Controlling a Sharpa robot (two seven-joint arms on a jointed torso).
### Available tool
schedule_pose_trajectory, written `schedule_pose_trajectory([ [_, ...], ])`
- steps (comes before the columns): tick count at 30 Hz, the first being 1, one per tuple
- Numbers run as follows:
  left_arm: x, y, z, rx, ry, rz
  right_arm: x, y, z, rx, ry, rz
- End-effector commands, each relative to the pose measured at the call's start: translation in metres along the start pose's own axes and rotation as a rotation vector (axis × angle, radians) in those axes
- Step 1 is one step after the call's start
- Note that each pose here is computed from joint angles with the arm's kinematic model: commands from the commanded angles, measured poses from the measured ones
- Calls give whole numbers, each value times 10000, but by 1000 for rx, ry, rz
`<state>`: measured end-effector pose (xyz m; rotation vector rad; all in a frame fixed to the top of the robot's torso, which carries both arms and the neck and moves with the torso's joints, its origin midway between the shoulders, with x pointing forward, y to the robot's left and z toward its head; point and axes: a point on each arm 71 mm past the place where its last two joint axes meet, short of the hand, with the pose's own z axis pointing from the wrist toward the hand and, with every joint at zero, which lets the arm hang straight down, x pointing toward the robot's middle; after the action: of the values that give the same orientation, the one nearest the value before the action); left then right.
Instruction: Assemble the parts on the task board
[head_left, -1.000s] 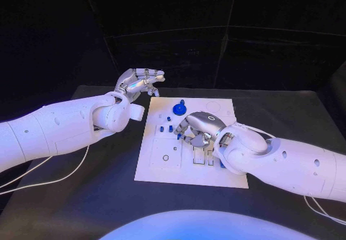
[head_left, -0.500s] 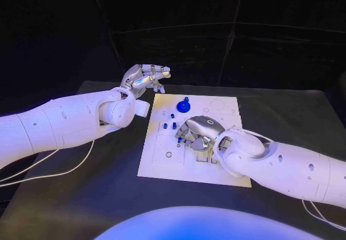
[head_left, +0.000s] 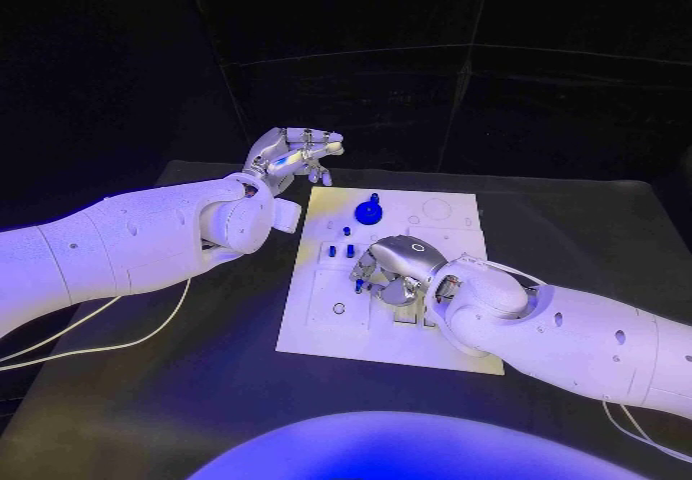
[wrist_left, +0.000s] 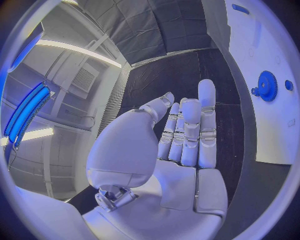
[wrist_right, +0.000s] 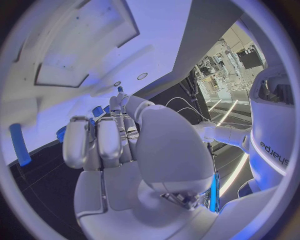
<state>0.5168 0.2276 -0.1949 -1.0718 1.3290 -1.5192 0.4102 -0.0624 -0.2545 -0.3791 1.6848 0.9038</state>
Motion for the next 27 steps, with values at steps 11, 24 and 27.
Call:
schedule_pose_trajectory([
  [11, 8, -10, 10, 3, 12, -10, 27, 16, 21, 1, 35, -32],
  [24, 5, -7, 11, 1, 12, -10, 21, 13, 31, 20, 21, -61],
  [27, 5, -7, 11, 1, 13, -10, 23, 20, 35, 18, 22, -62],
])
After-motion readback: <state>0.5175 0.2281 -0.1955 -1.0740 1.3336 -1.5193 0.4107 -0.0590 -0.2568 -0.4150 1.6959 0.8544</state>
